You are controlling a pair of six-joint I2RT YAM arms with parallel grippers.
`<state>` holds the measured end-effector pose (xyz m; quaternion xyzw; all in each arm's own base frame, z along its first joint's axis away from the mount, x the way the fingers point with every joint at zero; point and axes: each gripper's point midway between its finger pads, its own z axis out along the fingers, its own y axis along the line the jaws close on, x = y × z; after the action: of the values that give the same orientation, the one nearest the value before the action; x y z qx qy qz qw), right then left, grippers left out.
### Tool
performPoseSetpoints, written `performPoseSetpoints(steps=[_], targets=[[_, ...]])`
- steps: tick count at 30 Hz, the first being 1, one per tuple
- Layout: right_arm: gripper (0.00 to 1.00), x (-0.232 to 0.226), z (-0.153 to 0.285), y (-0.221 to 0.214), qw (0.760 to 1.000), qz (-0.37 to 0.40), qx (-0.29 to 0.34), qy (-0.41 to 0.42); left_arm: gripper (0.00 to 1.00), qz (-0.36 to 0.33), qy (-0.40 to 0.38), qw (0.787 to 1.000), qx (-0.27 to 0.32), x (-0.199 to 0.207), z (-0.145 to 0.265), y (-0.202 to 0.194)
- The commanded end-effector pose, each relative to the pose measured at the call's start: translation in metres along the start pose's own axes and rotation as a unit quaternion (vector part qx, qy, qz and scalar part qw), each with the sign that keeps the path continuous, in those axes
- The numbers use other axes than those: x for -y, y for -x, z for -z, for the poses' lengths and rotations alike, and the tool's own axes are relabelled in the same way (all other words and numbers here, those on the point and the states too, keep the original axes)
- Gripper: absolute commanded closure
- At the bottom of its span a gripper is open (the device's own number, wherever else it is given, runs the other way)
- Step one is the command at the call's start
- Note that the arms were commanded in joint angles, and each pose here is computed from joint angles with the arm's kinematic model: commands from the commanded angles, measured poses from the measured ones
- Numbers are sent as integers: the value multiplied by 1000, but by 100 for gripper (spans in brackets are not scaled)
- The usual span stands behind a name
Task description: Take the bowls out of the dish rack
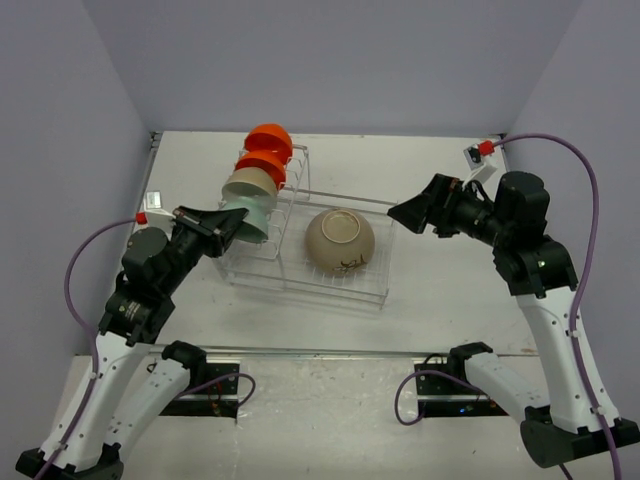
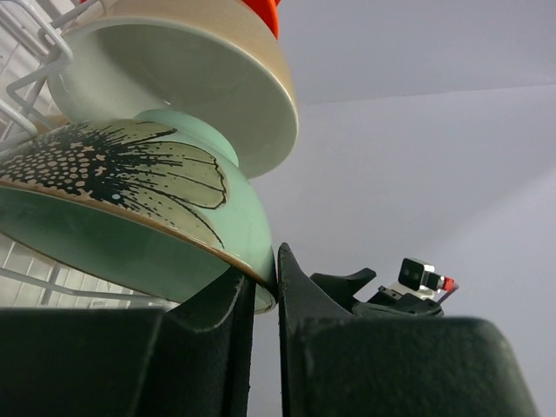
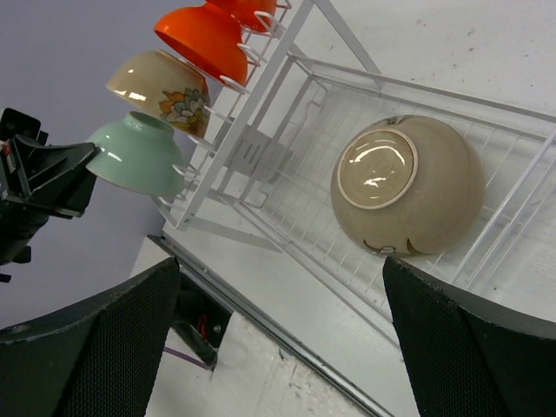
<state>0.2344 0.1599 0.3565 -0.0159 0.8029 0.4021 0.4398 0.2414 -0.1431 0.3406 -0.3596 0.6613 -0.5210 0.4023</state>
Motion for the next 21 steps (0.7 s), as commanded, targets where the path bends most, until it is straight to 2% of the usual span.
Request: performPoseSetpoints(steps=[1, 6, 21], targets=[[1, 3, -1, -3, 1000, 10, -1, -1, 100, -19, -72, 997, 29, 24, 3, 10], [1, 4, -2, -7, 1000, 13, -6, -2, 100, -20, -103, 994, 36, 24, 6, 10], [1, 2, -6, -9, 1000, 23, -17, -3, 100, -28, -189, 980, 54, 59, 19, 15]])
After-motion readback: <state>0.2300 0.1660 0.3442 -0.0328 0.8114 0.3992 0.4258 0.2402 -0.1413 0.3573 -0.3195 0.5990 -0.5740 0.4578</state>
